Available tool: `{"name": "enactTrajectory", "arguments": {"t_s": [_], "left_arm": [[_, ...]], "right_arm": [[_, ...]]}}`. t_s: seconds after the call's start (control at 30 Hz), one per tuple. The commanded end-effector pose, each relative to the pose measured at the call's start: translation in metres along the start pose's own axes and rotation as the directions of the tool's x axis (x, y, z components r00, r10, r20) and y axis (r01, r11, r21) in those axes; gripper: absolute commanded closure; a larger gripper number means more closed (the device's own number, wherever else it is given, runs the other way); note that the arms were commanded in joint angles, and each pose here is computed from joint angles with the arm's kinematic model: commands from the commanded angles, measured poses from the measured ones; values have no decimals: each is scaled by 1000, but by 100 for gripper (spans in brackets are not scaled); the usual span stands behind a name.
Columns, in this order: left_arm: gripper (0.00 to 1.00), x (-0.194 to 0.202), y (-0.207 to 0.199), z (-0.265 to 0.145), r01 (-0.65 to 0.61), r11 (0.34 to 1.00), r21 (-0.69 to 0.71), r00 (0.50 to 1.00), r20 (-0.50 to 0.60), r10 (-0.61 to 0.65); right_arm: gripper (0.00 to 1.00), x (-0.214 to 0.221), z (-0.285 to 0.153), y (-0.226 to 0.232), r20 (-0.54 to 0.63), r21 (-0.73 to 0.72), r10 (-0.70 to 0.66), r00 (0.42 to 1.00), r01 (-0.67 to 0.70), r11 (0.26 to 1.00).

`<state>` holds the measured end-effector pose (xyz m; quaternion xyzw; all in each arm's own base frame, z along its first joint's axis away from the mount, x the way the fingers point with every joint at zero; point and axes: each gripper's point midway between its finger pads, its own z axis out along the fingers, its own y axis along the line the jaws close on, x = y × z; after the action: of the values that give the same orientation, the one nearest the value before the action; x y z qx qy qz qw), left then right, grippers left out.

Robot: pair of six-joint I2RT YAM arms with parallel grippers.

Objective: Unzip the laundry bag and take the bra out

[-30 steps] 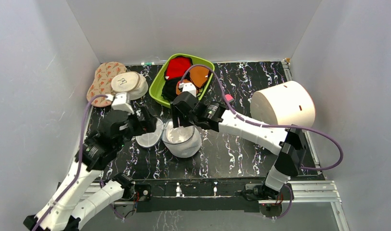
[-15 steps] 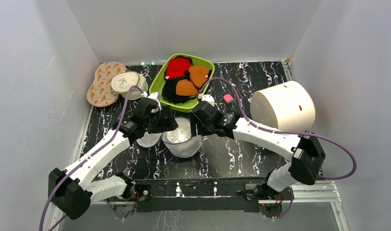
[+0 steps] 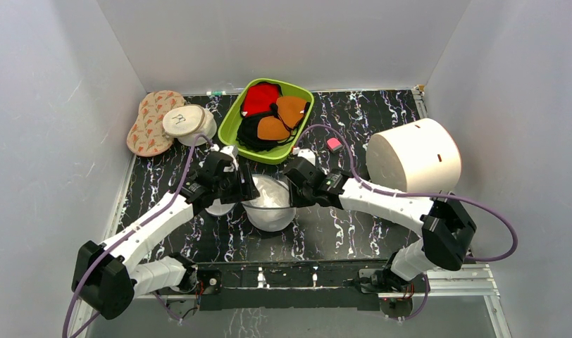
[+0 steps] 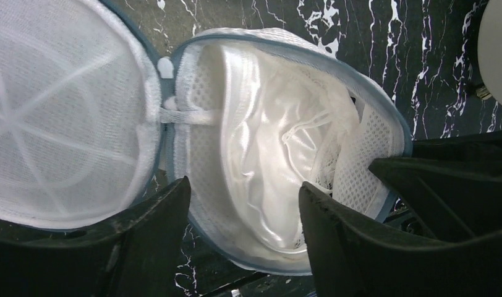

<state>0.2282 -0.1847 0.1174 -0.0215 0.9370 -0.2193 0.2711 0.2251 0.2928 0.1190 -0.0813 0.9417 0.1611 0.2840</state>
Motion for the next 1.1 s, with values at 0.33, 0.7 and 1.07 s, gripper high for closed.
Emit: {"name": "enactTrajectory", "arguments": {"t_s": [0.33, 0.7, 1.07], "left_arm": [[62, -11, -17, -18, -43, 996, 82, 999, 36, 40], [61, -11, -18, -9, -36, 996, 81, 999, 23, 34], [56, -5, 1, -6, -60, 998, 3, 998, 17, 60]], "right_arm": [[88, -4, -2, 15, 20, -85, 26, 999, -25, 996], [90, -4, -1, 18, 18, -99, 26, 999, -24, 995], [91, -2, -2, 17, 17, -102, 26, 1000, -24, 994]]}}
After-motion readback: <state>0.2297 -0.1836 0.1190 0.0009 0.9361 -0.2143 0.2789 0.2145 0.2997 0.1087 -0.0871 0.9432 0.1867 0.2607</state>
